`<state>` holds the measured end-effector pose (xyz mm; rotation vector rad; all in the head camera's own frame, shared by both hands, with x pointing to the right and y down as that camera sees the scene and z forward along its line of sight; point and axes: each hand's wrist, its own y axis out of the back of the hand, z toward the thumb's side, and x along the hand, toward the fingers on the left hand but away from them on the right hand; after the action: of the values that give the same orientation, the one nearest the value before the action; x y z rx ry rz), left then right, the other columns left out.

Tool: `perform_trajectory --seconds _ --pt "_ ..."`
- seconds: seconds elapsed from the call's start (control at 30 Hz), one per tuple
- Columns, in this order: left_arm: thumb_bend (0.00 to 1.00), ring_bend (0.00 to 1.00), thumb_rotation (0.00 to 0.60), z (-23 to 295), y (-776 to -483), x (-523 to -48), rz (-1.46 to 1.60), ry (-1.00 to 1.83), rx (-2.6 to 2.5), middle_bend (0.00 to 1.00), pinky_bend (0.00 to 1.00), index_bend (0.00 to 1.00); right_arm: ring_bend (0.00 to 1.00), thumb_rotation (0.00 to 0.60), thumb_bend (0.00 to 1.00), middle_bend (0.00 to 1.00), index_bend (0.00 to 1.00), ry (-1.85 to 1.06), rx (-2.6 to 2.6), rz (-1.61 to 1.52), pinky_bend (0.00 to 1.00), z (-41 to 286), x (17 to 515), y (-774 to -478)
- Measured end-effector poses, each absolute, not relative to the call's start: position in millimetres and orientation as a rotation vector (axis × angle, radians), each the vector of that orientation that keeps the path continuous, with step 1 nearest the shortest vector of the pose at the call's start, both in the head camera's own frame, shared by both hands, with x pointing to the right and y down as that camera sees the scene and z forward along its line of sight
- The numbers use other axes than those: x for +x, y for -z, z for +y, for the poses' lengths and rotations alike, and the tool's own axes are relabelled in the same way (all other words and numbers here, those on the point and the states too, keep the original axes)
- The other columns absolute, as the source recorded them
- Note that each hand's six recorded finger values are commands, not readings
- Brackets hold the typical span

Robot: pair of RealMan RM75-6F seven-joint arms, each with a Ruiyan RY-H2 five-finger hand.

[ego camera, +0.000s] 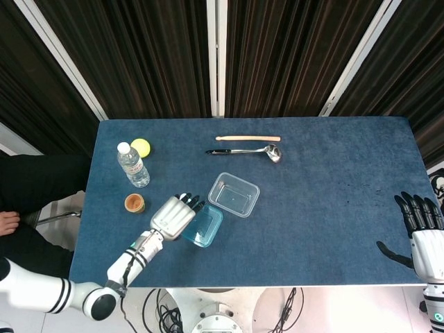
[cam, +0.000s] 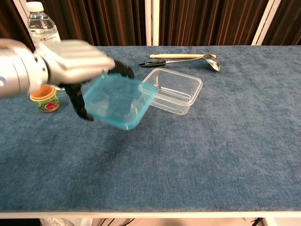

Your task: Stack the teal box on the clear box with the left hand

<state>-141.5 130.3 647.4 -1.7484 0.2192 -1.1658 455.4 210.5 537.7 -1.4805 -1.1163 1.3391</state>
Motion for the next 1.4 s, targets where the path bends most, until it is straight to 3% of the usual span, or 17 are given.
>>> perform_trajectory --seconds 0.2,0.6,1.07,1.4 --pt "0.27 0.32 0.6 104 -641 -111 0.194 1.089 -1.739 0.43 0.32 0.4 0.0 0.6 0.08 0.05 0.0 -1.346 -1.473 -1.118 0.0 212 455 -535" --pt "0.29 0.28 0.6 55 -665 -41 0.064 1.073 -1.687 0.41 0.28 0.37 0.0 0.6 0.08 0.05 0.0 -1.37 -1.471 -1.117 0.0 212 456 -535" --pt "0.29 0.28 0.6 52 -698 -15 -0.021 1.235 -1.704 0.4 0.26 0.36 0.0 0.6 0.08 0.05 0.0 -1.379 -1.485 -1.111 0.0 208 456 -540" --pt "0.29 0.27 0.6 50 -703 -7 -0.025 1.301 -1.698 0.39 0.24 0.36 0.0 0.6 0.08 0.04 0.0 -1.384 -1.488 -1.117 0.0 210 458 -542"
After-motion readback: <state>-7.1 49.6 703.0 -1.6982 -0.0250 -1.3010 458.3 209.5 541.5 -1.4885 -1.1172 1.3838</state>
